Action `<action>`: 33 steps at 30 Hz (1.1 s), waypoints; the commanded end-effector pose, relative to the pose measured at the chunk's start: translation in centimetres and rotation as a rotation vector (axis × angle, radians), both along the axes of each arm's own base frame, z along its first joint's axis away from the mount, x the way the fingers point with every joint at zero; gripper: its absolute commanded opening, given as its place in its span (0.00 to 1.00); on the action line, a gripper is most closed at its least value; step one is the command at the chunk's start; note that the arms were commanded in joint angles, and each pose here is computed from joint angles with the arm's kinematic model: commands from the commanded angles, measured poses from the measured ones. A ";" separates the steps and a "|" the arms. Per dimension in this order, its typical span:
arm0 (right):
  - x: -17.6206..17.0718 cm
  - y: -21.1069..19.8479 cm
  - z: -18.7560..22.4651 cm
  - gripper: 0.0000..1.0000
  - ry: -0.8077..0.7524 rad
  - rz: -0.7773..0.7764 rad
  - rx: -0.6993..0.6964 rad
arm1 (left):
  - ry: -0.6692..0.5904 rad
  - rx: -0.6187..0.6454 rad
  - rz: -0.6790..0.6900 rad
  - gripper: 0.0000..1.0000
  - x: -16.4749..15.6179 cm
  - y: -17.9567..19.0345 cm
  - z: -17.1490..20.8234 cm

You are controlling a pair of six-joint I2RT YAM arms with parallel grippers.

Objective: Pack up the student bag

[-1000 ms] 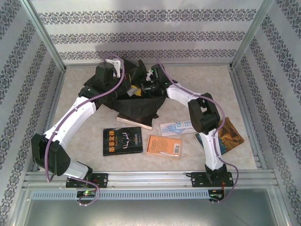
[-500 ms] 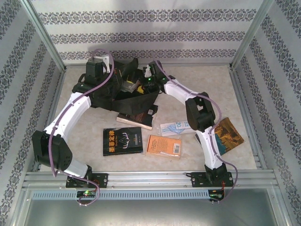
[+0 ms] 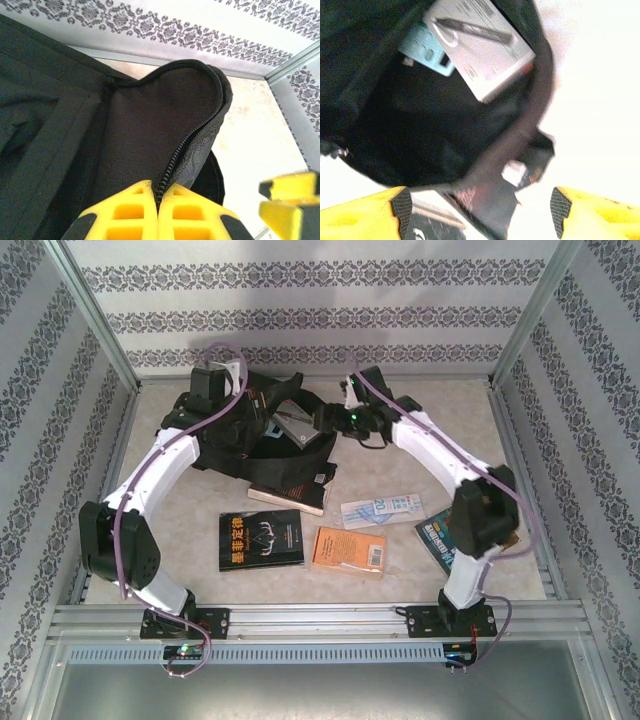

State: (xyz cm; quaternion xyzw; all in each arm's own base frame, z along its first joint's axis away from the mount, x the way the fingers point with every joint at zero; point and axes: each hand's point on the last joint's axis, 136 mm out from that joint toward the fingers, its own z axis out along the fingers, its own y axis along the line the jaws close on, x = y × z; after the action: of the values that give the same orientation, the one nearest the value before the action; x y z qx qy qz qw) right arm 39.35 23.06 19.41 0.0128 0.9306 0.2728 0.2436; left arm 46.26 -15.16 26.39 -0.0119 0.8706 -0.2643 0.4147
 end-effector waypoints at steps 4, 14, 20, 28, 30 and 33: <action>-5.2 -7.6 -2.6 0.72 0.135 -0.236 0.045 | 0.079 0.016 -0.113 0.01 -1.2 -4.0 -1.0; -14.7 -11.7 -10.8 0.64 0.404 -0.599 0.193 | 0.168 0.193 -0.343 0.47 -4.6 -12.0 -4.7; -16.0 -12.8 -13.2 0.58 0.414 -0.738 0.302 | 0.155 0.246 -0.507 0.66 -7.7 -19.2 -4.6; -15.1 -13.1 -14.8 0.56 0.398 -0.801 0.353 | 0.339 0.156 -0.638 0.63 -9.7 -26.7 -10.3; -14.4 -13.2 -14.7 0.56 0.363 -0.813 0.369 | 0.389 0.140 -0.622 0.63 -9.4 -27.3 -12.0; -13.6 -13.6 -14.9 0.56 0.330 -0.849 0.379 | 0.454 0.110 -0.624 0.62 -9.3 -28.3 -14.2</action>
State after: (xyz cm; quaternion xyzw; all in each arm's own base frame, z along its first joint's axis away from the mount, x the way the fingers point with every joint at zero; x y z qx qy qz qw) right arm 24.29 10.13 4.45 0.4565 0.8241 0.3038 0.1420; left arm 37.55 -42.87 12.57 0.2421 0.9099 -0.3023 0.1487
